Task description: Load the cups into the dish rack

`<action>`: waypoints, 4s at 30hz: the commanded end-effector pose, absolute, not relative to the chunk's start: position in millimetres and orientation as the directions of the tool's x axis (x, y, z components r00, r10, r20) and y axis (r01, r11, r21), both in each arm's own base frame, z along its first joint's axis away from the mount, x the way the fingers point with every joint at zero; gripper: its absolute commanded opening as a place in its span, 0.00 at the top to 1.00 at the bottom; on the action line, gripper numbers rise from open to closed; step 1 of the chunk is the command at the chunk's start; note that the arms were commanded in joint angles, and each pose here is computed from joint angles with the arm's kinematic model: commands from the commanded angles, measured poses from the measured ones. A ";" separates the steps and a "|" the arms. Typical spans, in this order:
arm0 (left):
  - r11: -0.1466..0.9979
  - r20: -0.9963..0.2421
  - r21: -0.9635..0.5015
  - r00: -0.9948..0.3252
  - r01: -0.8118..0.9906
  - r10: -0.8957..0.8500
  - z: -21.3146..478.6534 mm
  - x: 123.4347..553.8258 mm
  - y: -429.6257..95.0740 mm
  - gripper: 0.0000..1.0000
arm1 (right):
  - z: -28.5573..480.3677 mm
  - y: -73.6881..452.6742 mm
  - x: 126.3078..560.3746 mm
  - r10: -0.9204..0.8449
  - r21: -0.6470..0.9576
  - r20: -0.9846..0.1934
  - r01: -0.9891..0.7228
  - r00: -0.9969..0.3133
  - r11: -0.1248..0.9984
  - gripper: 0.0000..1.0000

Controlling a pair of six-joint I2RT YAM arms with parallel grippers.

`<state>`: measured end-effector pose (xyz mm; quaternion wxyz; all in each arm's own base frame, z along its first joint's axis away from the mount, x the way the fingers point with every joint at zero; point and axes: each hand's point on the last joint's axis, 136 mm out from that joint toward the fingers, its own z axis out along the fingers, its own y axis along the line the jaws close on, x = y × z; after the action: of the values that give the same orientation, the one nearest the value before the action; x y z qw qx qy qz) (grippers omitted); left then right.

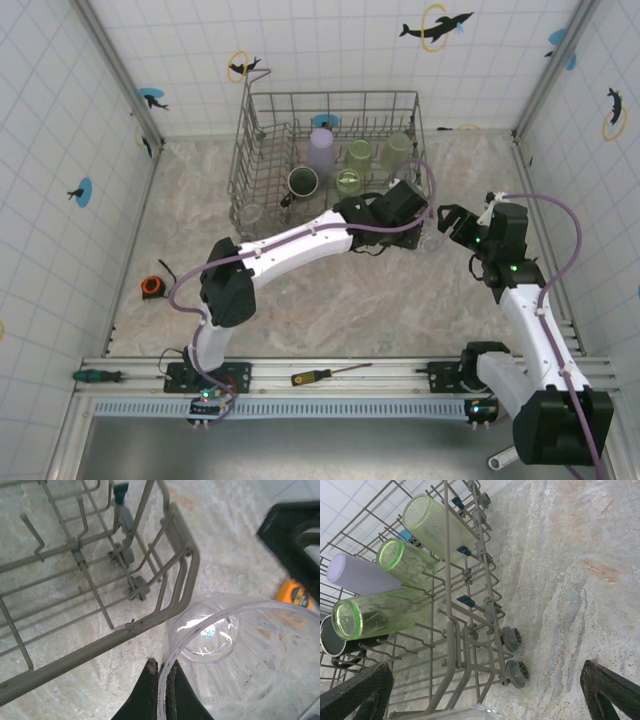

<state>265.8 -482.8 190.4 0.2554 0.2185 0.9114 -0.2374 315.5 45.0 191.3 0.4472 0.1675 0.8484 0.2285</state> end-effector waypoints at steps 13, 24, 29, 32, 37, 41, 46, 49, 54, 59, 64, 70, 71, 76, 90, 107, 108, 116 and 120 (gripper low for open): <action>0.730 -0.708 -0.385 -0.688 0.565 0.159 297.2 287.1 -470.4 1.00 | 205.0 47.9 322.1 0.495 0.554 -0.679 0.063 -0.542 0.830 0.00; 0.689 -0.745 -0.416 -0.657 0.594 0.117 332.5 285.3 -463.3 1.00 | 212.6 46.2 321.3 0.492 0.549 -0.690 0.060 -0.531 0.834 0.00; 0.726 -0.773 -0.367 -0.625 0.582 0.111 334.5 291.6 -450.4 1.00 | 223.5 46.5 328.3 0.488 0.548 -0.697 0.049 -0.526 0.835 0.00; 0.743 -0.783 -0.356 -0.615 0.566 0.094 336.6 299.4 -438.9 1.00 | 233.4 51.2 334.2 0.499 0.573 -0.692 0.024 -0.522 0.819 0.00; 0.779 -0.800 -0.332 -0.597 0.532 0.067 337.9 325.7 -410.0 1.00 | 248.6 55.2 343.4 0.515 0.598 -0.696 -0.008 -0.500 0.801 0.00; 0.794 -0.819 -0.333 -0.573 0.509 0.024 341.0 345.6 -384.2 1.00 | 257.1 68.5 352.1 0.517 0.626 -0.688 -0.055 -0.509 0.778 0.00; 0.810 -0.828 -0.356 -0.559 0.466 -0.043 343.0 371.0 -349.3 1.00 | 273.2 95.4 360.0 0.502 0.644 -0.697 -0.140 -0.512 0.752 0.00; 0.808 -0.821 -0.390 -0.565 0.443 -0.086 340.1 386.9 -328.2 1.00 | 284.9 117.4 362.5 0.500 0.668 -0.696 -0.207 -0.515 0.715 0.00; 0.790 -0.768 -0.491 -0.610 0.367 -0.194 321.4 419.0 -286.9 1.00 | 298.9 158.5 368.6 0.490 0.699 -0.690 -0.312 -0.533 0.644 0.00; 0.685 -0.700 -0.631 -0.646 0.363 -0.303 313.5 434.0 -261.7 1.00 | 305.6 204.8 373.4 0.449 0.719 -0.680 -0.406 -0.580 0.564 0.00; 0.678 -0.672 -0.660 -0.659 0.325 -0.337 303.0 446.2 -234.0 1.00 | 309.5 233.7 379.4 0.459 0.752 -0.654 -0.454 -0.601 0.478 0.00; 0.531 -0.609 -0.762 -0.687 0.370 -0.396 309.5 445.5 -223.2 1.00 | 316.7 270.1 392.7 0.436 0.775 -0.631 -0.490 -0.642 0.400 0.00; 0.515 -0.612 -0.766 -0.683 0.385 -0.399 313.7 445.2 -222.2 1.00 | 318.8 274.5 395.3 0.437 0.778 -0.627 -0.495 -0.644 0.387 0.00; 0.482 -0.614 -0.769 -0.696 0.420 -0.373 314.0 441.4 -224.9 1.00 | 320.9 286.2 409.9 0.477 0.826 -0.564 -0.469 -0.674 0.314 0.00; 0.391 -0.613 -0.786 -0.687 0.479 -0.391 319.6 429.3 -224.0 1.00 | 319.0 313.4 430.9 0.542 0.901 -0.429 -0.384 -0.723 0.200 0.00; 0.314 -0.600 -0.800 -0.660 0.512 -0.452 325.6 419.9 -221.9 1.00 | 314.0 333.1 441.6 0.633 0.964 -0.202 -0.264 -0.747 -0.004 0.00; 0.305 -0.600 -0.799 -0.658 0.518 -0.455 327.4 418.5 -222.0 1.00 | 313.2 335.1 441.7 0.632 0.965 -0.197 -0.261 -0.750 -0.009 0.00; 0.286 -0.583 -0.812 -0.677 0.509 -0.450 318.8 414.1 -223.4 1.00 | 328.3 349.0 439.5 0.624 0.950 -0.152 -0.287 -0.766 -0.120 0.00; 0.288 -0.585 -0.810 -0.676 0.510 -0.448 317.1 412.4 -222.7 1.00 | 330.5 353.3 440.6 0.631 0.944 -0.150 -0.299 -0.761 -0.136 0.05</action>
<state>424.1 -223.4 286.3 0.3714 -0.0100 0.7242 -0.5809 439.5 350.9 303.0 0.2954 0.1543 0.6157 0.7140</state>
